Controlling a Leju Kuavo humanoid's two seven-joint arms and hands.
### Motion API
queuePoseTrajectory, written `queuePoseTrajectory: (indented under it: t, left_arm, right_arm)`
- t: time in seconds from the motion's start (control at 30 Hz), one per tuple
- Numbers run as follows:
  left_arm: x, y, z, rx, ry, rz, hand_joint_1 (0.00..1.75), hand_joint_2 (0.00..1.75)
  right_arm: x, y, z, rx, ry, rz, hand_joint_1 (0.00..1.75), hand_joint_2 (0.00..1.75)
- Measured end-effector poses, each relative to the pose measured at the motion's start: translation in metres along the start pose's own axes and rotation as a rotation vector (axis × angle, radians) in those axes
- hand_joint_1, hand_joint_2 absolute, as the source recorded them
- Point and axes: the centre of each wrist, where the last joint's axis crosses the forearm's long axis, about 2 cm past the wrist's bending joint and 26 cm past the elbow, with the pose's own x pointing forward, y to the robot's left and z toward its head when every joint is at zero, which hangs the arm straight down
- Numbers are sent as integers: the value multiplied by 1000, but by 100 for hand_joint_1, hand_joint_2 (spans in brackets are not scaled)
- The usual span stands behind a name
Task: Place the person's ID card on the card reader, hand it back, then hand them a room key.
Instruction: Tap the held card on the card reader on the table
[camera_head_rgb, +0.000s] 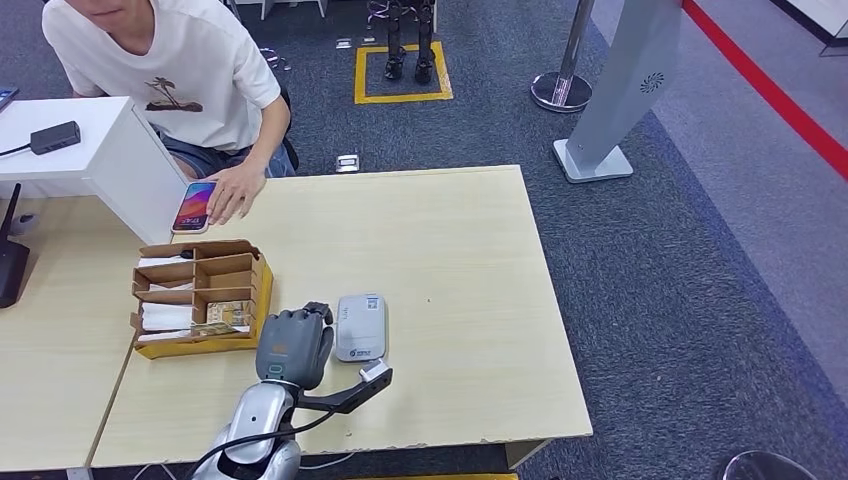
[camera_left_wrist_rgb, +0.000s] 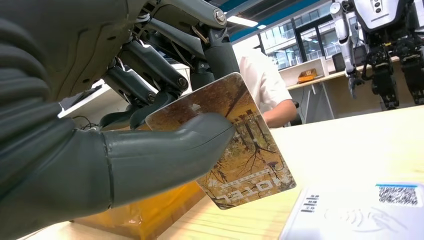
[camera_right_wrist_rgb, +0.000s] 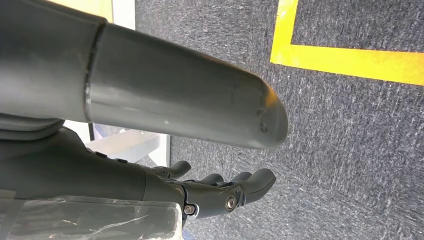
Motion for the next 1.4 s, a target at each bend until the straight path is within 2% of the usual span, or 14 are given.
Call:
queuePoseTrajectory:
  t: [0.2, 0.93, 1.2, 1.4]
  left_arm:
    - [-4, -3, 1, -10, 42, -16, 175, 175]
    - [-10, -6, 3, -17, 45, -30, 175, 175]
    - [-1, -2, 1, 36, -91, 2, 175, 175]
    - [10, 5, -4, 56, -125, 30, 175, 175]
  right_arm:
    - [0, 0, 0, 0, -1, 0, 0, 0]
    - [0, 0, 0, -1, -2, 0, 0, 0]
    - [1, 0, 0, 6, -4, 4, 0, 0]
    - [1, 0, 0, 13, -7, 14, 0, 0]
